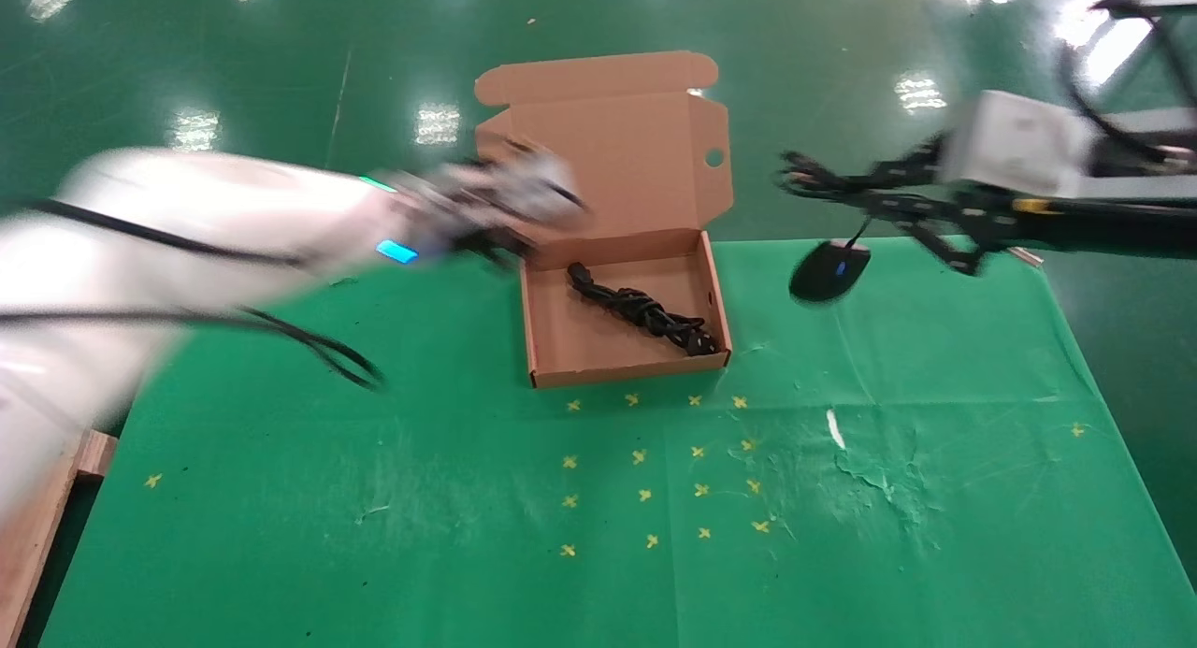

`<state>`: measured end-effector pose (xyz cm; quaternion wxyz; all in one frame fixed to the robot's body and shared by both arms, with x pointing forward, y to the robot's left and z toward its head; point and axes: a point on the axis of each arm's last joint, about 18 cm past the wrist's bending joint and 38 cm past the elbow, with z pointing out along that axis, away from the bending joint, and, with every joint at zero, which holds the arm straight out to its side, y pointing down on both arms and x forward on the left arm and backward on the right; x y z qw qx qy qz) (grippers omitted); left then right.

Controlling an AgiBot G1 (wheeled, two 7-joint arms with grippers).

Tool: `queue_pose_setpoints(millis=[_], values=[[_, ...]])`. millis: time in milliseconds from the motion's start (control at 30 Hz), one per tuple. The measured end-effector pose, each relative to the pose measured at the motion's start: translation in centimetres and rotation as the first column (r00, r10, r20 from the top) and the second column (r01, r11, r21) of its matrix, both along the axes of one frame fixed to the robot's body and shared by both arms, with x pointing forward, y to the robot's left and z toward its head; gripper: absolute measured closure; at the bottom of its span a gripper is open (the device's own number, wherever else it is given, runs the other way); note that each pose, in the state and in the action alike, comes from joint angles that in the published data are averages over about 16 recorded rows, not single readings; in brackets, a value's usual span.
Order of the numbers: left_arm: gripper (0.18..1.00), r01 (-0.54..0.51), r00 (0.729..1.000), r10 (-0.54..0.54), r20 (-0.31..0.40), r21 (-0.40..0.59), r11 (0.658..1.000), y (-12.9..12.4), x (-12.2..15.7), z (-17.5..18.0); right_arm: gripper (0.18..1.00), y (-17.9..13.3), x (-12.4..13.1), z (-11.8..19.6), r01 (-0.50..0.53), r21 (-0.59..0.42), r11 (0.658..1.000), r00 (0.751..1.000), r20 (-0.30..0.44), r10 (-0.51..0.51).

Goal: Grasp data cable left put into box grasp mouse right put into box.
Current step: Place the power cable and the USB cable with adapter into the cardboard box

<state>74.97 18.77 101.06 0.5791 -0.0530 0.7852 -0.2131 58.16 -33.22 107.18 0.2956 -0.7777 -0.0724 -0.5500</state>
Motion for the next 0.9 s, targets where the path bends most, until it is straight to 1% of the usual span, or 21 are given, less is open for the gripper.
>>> queue_pose_setpoints(millis=[167,300,467,600,733,900], values=[[0.528,-0.094,0.995,0.096,0.027,-0.074,0.993,5.4,0.0,2.4,0.961,4.3,1.6,-0.4,-0.087,-0.021,0.996,0.996,-0.011,0.086],[0.440,-0.131,0.990,0.136,0.037,-0.099,0.986,7.7,-0.2,3.2,0.961,8.3,2.7,-1.3,-0.167,-0.038,0.985,0.986,-0.035,0.166],[0.341,-0.137,0.989,0.141,0.040,-0.104,0.985,8.1,-0.3,3.3,0.961,12.4,4.4,-2.8,-0.239,-0.047,0.970,0.969,-0.076,0.235],[0.286,-0.137,0.989,0.142,0.040,-0.104,0.985,8.1,-0.3,3.3,0.961,14.5,6.5,-4.1,-0.247,-0.044,0.968,0.964,-0.106,0.242],[0.241,-0.137,0.989,0.142,0.040,-0.104,0.985,8.1,-0.3,3.3,0.962,15.3,8.7,-5.1,-0.226,-0.038,0.973,0.968,-0.125,0.219],[0.205,-0.138,0.989,0.143,0.041,-0.104,0.985,8.1,-0.4,3.3,0.962,14.8,11.2,-6.3,-0.182,-0.027,0.983,0.974,-0.143,0.177]])
